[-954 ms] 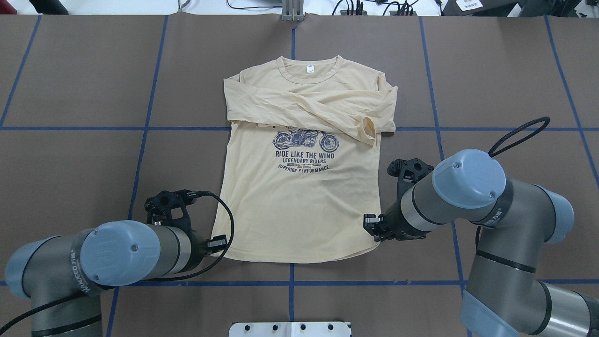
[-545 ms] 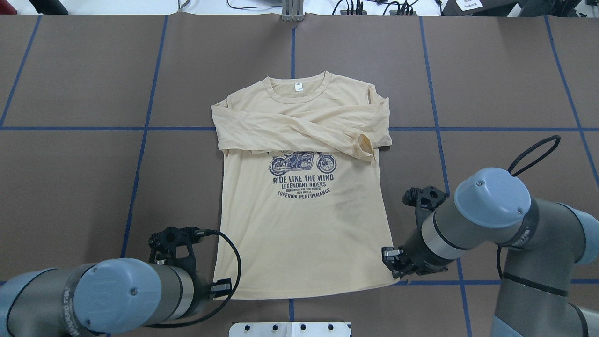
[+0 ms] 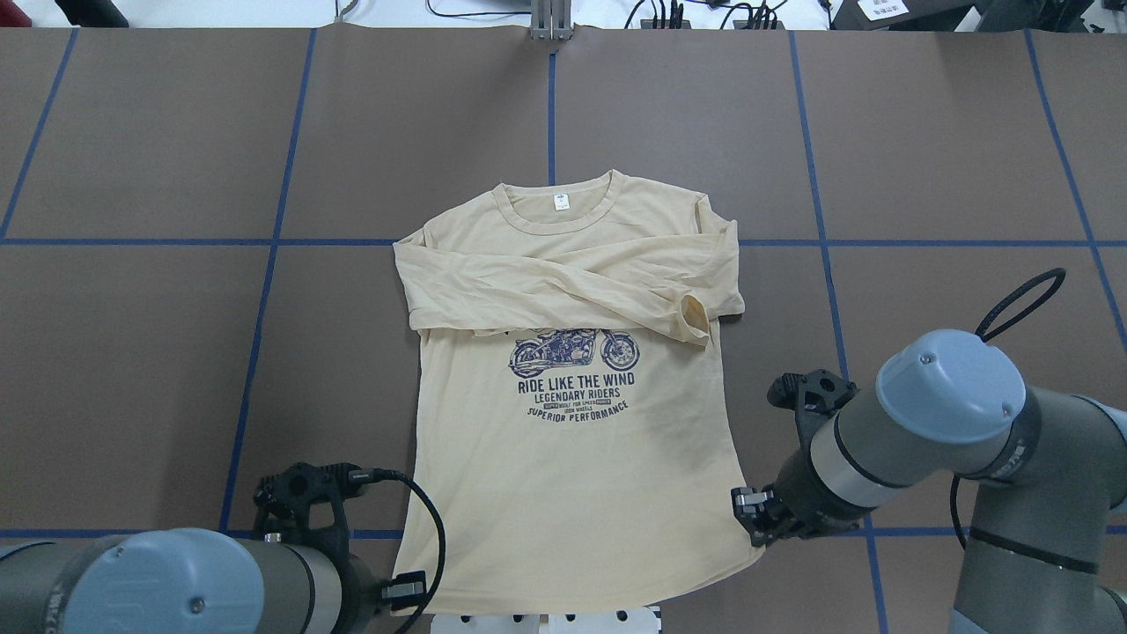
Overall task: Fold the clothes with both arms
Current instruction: 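Lift the hem with both grippers and fold it over toward the collar, then open the right gripper at the collar and raise both grippers off the shirt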
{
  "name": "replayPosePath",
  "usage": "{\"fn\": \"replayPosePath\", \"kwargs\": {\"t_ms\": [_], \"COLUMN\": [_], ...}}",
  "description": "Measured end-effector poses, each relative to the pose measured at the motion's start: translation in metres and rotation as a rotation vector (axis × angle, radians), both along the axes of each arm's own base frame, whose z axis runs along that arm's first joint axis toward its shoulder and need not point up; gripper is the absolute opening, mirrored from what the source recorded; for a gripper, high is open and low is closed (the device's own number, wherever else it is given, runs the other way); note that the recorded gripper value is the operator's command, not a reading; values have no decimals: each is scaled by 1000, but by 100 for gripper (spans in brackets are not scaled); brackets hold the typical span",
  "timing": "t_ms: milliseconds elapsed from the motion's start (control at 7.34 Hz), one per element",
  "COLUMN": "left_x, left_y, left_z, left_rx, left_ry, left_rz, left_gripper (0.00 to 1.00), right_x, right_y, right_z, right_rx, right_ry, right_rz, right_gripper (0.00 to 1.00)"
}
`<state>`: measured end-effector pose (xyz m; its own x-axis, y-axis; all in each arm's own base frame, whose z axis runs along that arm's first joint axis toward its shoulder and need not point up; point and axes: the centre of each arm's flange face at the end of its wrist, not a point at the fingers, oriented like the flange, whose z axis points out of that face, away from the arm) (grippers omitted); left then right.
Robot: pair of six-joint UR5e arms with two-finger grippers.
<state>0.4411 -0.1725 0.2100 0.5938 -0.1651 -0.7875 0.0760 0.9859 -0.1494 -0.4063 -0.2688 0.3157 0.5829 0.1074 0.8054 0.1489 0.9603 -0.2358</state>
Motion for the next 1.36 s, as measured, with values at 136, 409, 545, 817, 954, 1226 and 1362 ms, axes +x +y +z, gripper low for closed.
{"fn": "replayPosePath", "kwargs": {"t_ms": [136, 409, 545, 817, 954, 1226, 1362], "left_x": [-13, -31, -41, -61, -66, -34, -17], "left_y": [-26, -91, -133, -228, -272, -339, -359], "left_z": [-5, -18, -21, -21, -16, 14, 34], "left_rx": [14, 90, 128, 186, 212, 239, 249], "left_ry": [1, 7, -2, -42, -56, -37, -20], "left_rz": [-30, -94, -126, -186, -213, -244, -252], "left_gripper": [0, 0, 0, 0, 0, 0, 0], "right_x": [14, 53, 77, 95, 85, 60, 50], "right_y": [-35, -114, -157, -238, -274, -324, -340], "right_z": [-9, -22, -24, -32, -36, -38, -31], "right_rx": [37, 98, 125, 144, 137, 124, 124], "right_ry": [-24, -64, -82, -86, -71, -37, -29], "right_rz": [53, 148, 176, 234, 249, 255, 257], "right_gripper": [0, 0, 0, 0, 0, 0, 0]}}
